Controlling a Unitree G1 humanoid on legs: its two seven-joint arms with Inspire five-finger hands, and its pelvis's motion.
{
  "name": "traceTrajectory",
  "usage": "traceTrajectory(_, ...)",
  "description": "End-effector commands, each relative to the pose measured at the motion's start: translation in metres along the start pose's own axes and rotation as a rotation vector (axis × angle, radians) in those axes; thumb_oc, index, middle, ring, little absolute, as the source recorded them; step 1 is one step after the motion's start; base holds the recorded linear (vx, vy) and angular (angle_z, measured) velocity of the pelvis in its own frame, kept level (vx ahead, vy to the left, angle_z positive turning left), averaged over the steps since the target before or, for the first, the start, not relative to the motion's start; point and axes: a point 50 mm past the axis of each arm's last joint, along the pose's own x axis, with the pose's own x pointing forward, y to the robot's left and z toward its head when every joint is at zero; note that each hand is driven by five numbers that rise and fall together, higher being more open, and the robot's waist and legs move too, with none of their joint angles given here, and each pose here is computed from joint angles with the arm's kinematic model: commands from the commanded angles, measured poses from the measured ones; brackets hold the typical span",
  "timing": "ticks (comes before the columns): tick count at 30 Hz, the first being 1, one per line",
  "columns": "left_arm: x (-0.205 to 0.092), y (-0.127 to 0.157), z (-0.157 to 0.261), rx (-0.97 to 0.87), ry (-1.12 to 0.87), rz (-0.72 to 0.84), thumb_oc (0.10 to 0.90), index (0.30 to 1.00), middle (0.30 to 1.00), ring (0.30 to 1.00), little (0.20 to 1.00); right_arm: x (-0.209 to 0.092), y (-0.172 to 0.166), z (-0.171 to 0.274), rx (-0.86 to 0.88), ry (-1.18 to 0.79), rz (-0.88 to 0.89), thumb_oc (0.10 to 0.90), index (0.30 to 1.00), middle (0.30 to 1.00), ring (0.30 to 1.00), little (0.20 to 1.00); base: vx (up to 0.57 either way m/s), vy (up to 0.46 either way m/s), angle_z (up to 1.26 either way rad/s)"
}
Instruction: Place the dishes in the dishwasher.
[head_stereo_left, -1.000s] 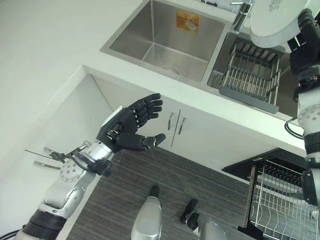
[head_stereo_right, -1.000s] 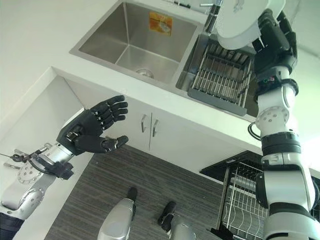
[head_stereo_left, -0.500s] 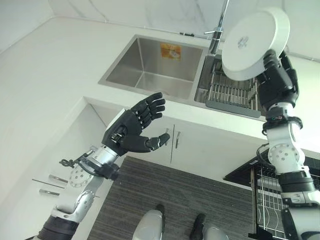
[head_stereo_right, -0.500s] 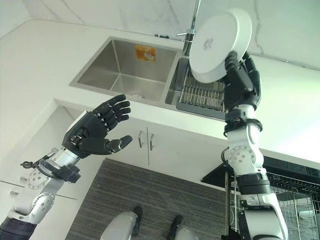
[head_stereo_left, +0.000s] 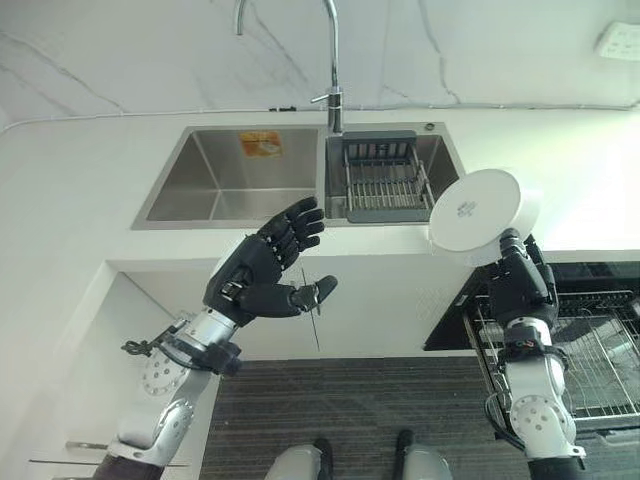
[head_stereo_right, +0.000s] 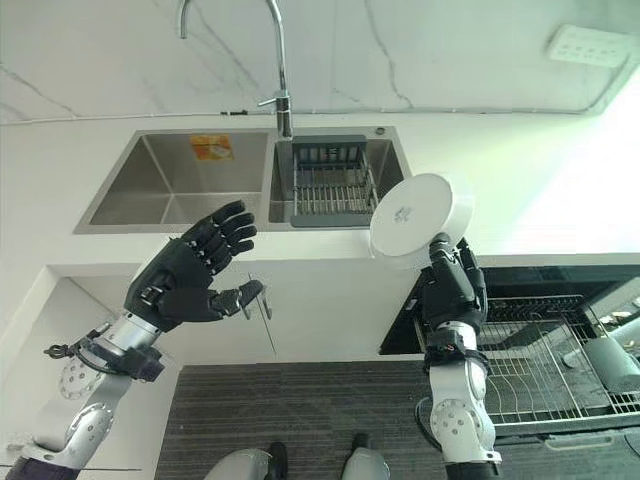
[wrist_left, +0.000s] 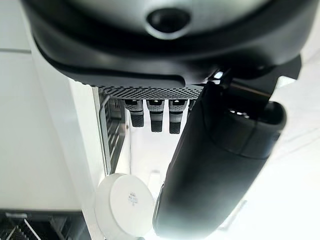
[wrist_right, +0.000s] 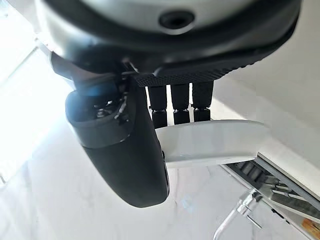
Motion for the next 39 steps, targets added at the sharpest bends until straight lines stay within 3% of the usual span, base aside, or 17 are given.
traceTrajectory(1,0.005,-0.004,0.047,0.091,-0.267,-0.004,0.800,0.900,0.900,0.900,0.900,0.011,0.062,0.043,0.083,-0.195,0.388,0.400,0.300,0.300,0.300,0.300,-0.13,-0.114,-1.25)
traceTrajectory(14,0.013,-0.011,0.055,0.077,-0.325,-0.024,0.800,0.900,0.900,0.900,0.900,0.000,0.086,0.052,0.137,-0.226,0.494,0.400,0.300,0.300,0.300,0.300,-0.05,-0.246,-0.33)
traceTrajectory(26,0.000,-0.005,0.045,0.068,-0.274,0.024,0.800,0.900,0.900,0.900,0.900,0.003,0.067,0.065,-0.161,-0.286,0.357,0.400,0.300,0.300,0.300,0.300,0.00,-0.122,-0.12)
traceTrajectory(35,0.002,-0.003,0.042,0.063,-0.250,0.005,0.800,0.900,0.900,0.900,0.900,0.026,0.021,0.034,-0.349,-0.119,0.164,0.400,0.300,0.300,0.300,0.300,0.03,-0.034,0.06)
traceTrajectory(39,0.003,-0.004,0.042,0.071,-0.248,0.003,0.800,0.900,0.900,0.900,0.900,0.034,0.006,0.026,-0.547,-0.098,0.083,0.400,0.300,0.300,0.300,0.300,0.02,0.000,0.07)
